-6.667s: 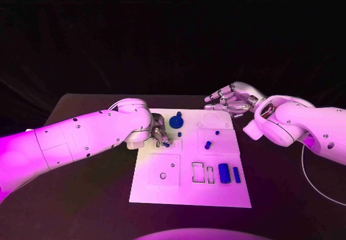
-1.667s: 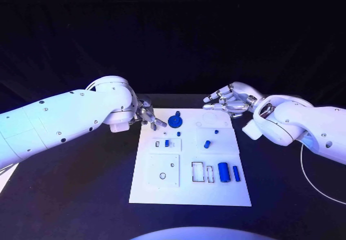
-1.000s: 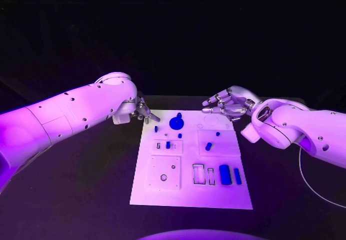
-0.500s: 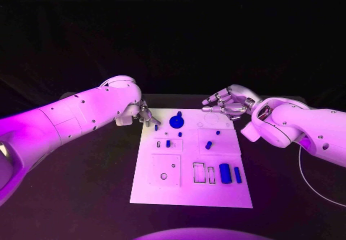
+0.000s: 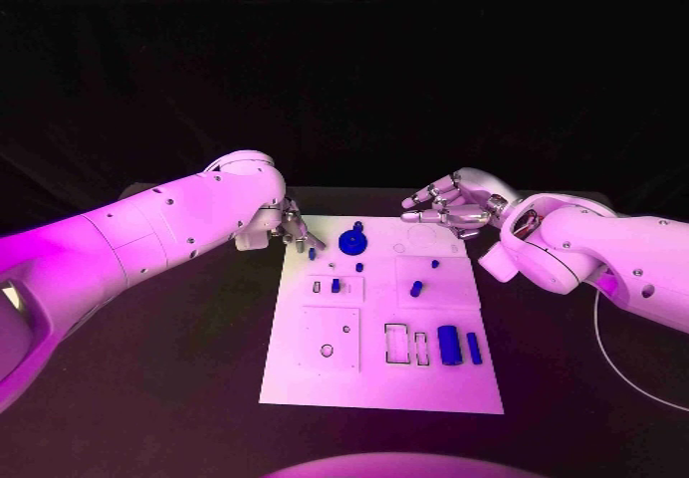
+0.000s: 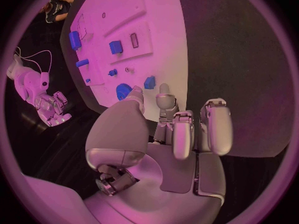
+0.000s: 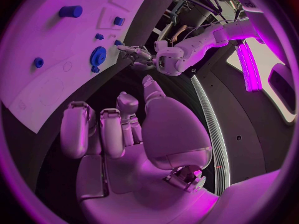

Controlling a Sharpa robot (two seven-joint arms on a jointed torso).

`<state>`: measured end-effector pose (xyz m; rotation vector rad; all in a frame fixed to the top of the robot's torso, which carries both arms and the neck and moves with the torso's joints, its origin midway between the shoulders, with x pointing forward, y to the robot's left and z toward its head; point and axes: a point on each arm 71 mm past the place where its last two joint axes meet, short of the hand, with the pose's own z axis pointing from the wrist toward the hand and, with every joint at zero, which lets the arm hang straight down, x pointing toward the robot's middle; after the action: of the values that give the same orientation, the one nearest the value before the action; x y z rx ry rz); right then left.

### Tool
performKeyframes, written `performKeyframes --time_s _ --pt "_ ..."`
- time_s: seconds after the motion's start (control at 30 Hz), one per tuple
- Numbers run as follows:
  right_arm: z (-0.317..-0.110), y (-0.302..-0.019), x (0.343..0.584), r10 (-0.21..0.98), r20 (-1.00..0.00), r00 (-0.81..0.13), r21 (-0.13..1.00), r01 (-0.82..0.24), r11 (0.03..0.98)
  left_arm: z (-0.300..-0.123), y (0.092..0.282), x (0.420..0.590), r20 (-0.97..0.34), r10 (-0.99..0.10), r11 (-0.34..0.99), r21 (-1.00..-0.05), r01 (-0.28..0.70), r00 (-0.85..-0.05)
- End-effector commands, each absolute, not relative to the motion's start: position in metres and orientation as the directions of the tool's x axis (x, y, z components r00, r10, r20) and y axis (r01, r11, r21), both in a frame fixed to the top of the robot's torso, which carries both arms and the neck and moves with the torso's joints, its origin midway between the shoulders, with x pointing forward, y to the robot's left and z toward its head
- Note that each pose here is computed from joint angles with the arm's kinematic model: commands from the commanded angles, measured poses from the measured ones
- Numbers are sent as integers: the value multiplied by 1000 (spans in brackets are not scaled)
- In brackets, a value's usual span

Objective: Assemble the parts on the task board

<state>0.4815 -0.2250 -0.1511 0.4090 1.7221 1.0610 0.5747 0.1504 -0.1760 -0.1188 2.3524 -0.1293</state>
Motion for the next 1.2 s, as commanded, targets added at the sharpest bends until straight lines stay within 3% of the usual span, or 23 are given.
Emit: performKeyframes --time_s 0.03,1.2 --pt "-152 -223 481 687 -586 -429 806 -218 551 -177 145 573 -685 -123 988 -152 -25 -718" --pt "-152 -221 481 684 -584 -436 807 -222 548 -180 142 572 -667 -107 992 -125 -30 -737"
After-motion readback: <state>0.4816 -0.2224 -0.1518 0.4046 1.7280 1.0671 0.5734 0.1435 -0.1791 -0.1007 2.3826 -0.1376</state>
